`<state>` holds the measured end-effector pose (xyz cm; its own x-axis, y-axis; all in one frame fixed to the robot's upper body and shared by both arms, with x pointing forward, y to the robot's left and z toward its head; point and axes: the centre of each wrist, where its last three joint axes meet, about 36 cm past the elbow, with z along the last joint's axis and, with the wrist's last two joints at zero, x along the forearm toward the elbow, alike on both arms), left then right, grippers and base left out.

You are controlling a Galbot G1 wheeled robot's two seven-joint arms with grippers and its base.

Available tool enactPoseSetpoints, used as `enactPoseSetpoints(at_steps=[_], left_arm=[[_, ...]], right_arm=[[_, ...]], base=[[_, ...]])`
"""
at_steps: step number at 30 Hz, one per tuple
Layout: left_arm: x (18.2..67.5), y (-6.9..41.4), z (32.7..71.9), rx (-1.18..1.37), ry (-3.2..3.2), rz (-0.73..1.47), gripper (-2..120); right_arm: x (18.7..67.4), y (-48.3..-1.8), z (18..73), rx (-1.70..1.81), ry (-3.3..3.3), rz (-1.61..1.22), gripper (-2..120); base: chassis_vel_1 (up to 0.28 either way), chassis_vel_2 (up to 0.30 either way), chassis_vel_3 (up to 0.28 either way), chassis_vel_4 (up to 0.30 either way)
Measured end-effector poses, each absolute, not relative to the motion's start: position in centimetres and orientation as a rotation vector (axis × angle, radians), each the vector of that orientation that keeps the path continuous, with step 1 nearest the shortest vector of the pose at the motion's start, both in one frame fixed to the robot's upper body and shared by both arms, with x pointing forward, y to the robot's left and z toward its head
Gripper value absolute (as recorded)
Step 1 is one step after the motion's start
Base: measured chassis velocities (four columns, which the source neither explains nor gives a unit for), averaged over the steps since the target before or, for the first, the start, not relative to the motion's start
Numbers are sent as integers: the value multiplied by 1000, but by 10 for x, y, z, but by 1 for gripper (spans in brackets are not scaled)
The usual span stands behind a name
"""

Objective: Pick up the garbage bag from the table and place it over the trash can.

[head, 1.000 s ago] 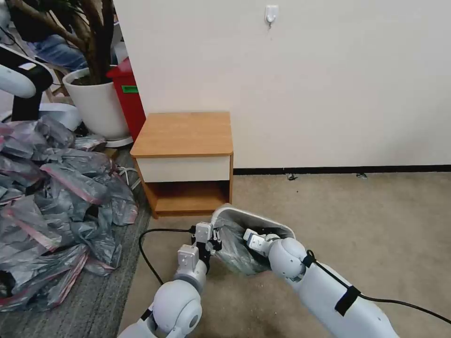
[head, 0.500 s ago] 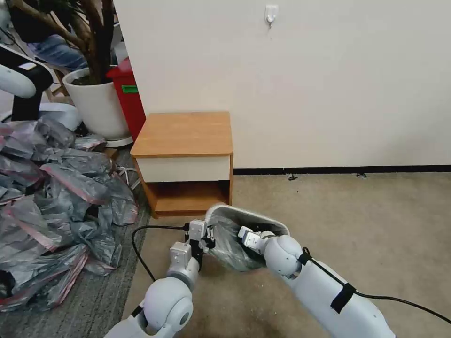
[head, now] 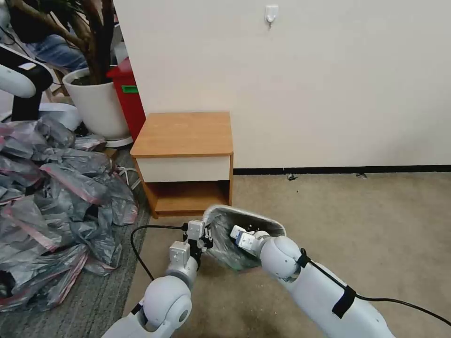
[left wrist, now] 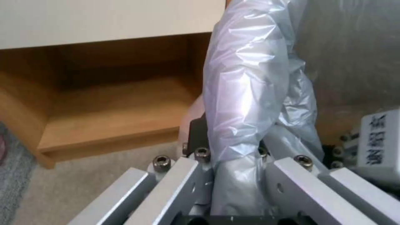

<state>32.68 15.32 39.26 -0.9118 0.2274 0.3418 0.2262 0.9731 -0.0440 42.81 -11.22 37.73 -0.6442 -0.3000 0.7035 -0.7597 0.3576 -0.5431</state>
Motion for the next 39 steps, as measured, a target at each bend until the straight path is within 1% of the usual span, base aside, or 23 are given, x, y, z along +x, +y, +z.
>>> enactPoseSetpoints(at_steps=[12,13,14,16,17,19,20,23,24,25,28,29,30,32,34,36,38,39], left_arm=[[336,157,388,-287,-2762,16,2],[338,158,388,-275,-2754,40,2],[340,159,389,-258,-2721,96,2],[341,160,389,-252,-2710,111,2],[342,160,390,-242,-2693,132,2],[343,161,396,-218,-2625,220,2],[343,161,396,-218,-2625,220,2],[343,162,403,-180,-2533,313,2],[344,162,406,-167,-2507,336,2],[344,162,406,-167,-2507,336,2],[345,162,416,-138,-2412,412,2],[345,162,416,-138,-2412,412,2],[345,163,418,-130,-2392,418,2],[348,164,423,-109,-2327,429,2],[349,165,423,-106,-2319,428,2],[351,165,424,-94,-2282,429,2],[354,166,422,-83,-2240,431,2],[354,166,422,-83,-2240,431,2]], right_arm=[[418,-135,388,912,-2146,1220,0],[413,-141,394,915,-2156,1208,0],[400,-159,414,920,-2207,1161,0],[397,-164,421,921,-2224,1147,0],[391,-170,432,926,-2258,1125,0],[371,-183,467,966,-2403,1016,0],[371,-183,467,966,-2403,1016,0],[341,-192,496,942,-2671,824,0],[334,-192,498,909,-2775,746,0],[334,-192,498,909,-2775,746,0],[321,-189,490,787,-3095,502,1],[321,-189,490,787,-3095,502,1],[319,-189,488,749,-3154,452,3],[309,-192,476,598,-3292,309,15],[307,-193,474,572,-3306,289,17],[301,-195,468,476,-3351,225,28],[296,-196,463,361,-3377,165,37],[296,-196,463,361,-3377,165,37]], base=[[0,0,0,0],[0,0,0,0],[0,0,0,0],[0,0,0,0],[0,0,0,0],[0,0,0,0],[0,0,0,0],[0,0,0,0],[0,0,0,0],[0,0,0,0],[0,0,0,0],[0,0,0,0],[0,0,0,0],[0,0,0,0],[0,0,0,0],[0,0,0,0],[0,0,0,0],[0,0,0,0]])
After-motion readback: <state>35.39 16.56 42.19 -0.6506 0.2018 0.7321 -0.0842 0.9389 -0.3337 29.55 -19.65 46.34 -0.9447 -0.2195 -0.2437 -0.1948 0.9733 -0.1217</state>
